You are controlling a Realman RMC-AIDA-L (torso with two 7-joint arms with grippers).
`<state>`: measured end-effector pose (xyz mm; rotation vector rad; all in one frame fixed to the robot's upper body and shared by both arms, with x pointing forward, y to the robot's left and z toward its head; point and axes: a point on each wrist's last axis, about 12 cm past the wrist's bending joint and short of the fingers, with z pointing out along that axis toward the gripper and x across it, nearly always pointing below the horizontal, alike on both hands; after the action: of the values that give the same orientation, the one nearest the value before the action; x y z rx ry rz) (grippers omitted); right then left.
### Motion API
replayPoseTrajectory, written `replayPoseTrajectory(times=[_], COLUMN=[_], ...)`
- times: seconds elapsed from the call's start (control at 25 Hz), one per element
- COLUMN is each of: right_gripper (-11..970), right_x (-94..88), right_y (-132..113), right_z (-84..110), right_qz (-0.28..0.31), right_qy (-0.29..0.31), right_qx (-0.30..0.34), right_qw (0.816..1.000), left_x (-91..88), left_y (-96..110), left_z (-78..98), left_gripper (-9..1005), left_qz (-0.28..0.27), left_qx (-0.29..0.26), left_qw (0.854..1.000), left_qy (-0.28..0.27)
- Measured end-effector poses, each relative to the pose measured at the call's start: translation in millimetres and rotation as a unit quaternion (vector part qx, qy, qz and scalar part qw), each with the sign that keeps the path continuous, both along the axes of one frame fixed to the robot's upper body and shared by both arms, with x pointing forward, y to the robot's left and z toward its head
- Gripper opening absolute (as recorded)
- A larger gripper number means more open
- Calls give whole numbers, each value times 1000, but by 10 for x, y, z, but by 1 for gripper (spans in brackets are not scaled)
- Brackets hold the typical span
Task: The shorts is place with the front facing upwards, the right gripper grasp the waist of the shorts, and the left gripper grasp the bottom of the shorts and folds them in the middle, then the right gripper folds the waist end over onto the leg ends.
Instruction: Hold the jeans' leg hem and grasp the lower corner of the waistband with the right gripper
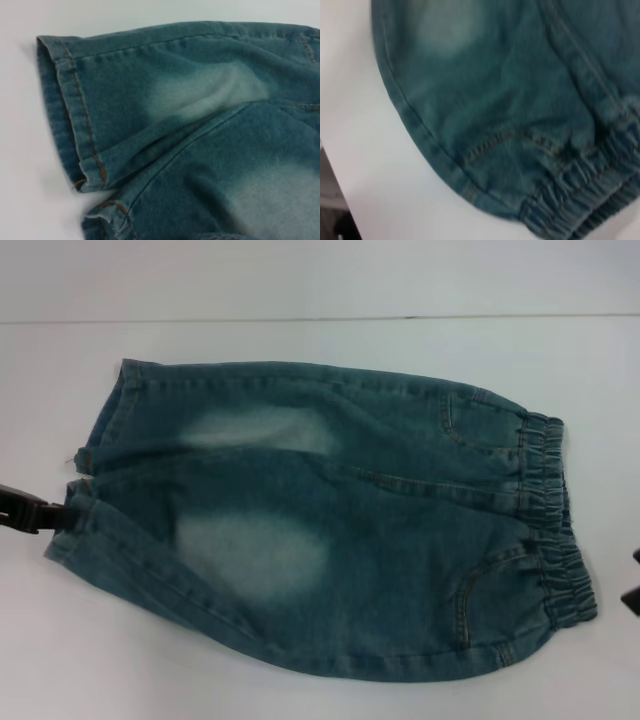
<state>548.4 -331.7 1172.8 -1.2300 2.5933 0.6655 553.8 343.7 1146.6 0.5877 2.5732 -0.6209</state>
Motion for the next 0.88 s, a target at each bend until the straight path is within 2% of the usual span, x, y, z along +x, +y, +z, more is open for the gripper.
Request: replayPoseTrajectory(times=[0.28, 0.56, 0.88], right_gripper=[748, 712, 671], right_x=[35, 85, 112], right_y=[179, 342, 450], right_z=[-254, -427, -451], right_qz=[13, 29, 41], right_qy=[10, 17, 12], right_qx=[-75, -78, -78], right_qw=[997, 996, 996], left_x=[-3, -4, -8], left_y=[-17, -30, -30], left_z=[-3, -7, -16], left_gripper=[8, 7, 8], left_qz=[-5, -7, -7], left_qx=[0, -1, 0], left_qw=[1000, 1000, 1000], left_qy=[2, 4, 6])
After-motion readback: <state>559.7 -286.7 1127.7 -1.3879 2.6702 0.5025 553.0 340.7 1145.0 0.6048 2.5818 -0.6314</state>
